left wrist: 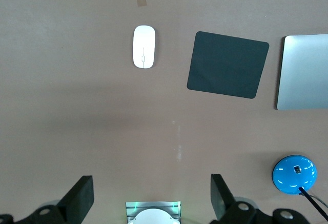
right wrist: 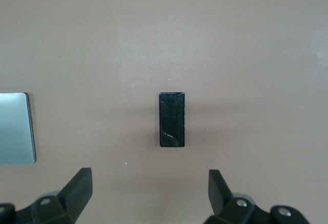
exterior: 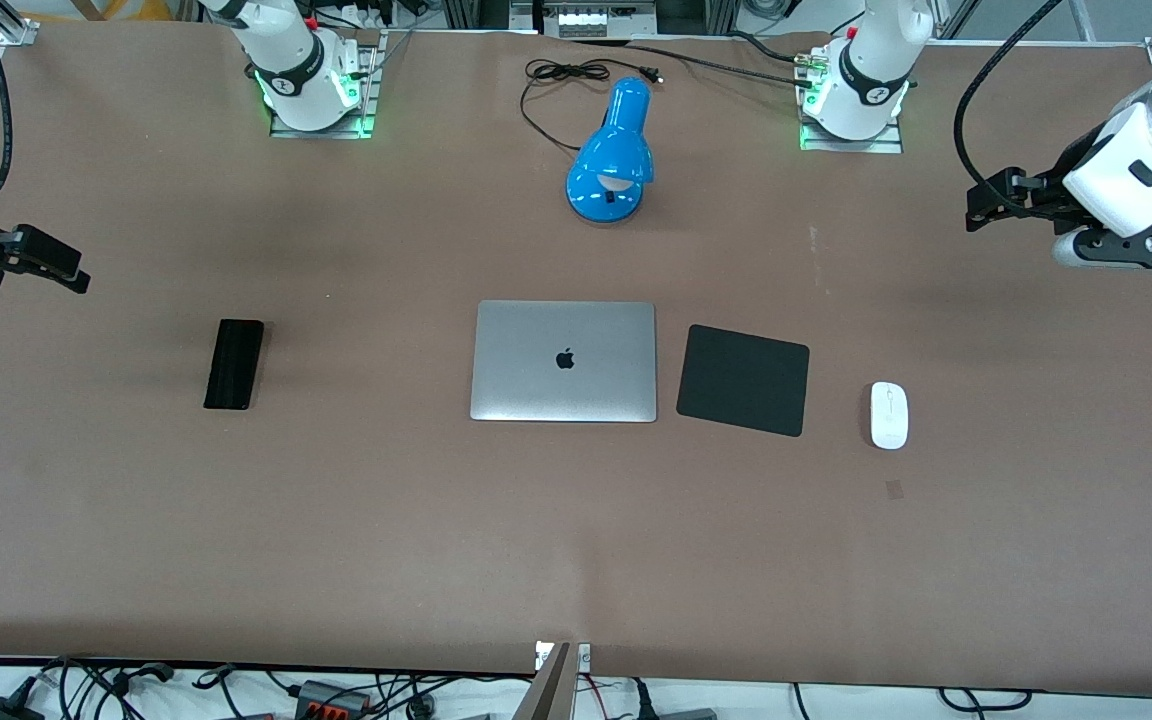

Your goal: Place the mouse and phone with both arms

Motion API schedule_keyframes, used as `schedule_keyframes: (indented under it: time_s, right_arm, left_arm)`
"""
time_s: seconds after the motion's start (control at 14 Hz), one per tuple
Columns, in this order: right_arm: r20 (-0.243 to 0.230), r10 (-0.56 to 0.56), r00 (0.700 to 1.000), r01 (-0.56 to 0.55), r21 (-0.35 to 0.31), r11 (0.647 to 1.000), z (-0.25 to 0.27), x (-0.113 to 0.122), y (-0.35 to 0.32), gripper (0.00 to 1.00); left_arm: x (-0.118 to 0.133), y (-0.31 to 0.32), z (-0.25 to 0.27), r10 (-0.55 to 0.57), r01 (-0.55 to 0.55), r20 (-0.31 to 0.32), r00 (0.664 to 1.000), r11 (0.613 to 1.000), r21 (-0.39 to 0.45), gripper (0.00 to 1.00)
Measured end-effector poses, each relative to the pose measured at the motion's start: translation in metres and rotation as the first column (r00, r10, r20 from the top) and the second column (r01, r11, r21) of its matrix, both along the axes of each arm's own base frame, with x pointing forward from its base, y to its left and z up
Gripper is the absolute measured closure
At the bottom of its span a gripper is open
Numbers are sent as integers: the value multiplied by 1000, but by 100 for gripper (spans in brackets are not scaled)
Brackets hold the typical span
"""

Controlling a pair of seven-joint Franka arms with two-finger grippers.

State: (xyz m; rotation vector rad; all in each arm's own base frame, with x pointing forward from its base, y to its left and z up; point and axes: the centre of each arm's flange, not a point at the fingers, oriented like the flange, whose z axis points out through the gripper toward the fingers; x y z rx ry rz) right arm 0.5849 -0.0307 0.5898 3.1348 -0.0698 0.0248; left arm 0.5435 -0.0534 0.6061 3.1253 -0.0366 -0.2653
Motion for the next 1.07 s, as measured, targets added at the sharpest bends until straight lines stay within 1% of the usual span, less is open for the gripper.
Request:
schedule_keyframes:
  time_s: [0.43,0.71,0.86,1.07]
  right_arm:
    - [-1,0,1000,0,0,1000,0,0,0,0]
    - [-15,0,1000,0,1,1000,-12,4,0,0]
    - [-36,1,999,-1,2,1000,-28,10,0,0]
    - [-96,1,995,-2,-2,1000,-70,25,-2,0]
  left_arm:
    - [0,1,0,2,-2,0,1000,1000,0,0]
    - [2,6,-3,11,-11,-6,1000,1000,0,0]
    - [7,6,-14,11,-11,-26,1000,1000,0,0]
    - [24,7,-53,11,-11,-97,995,1000,-1,0]
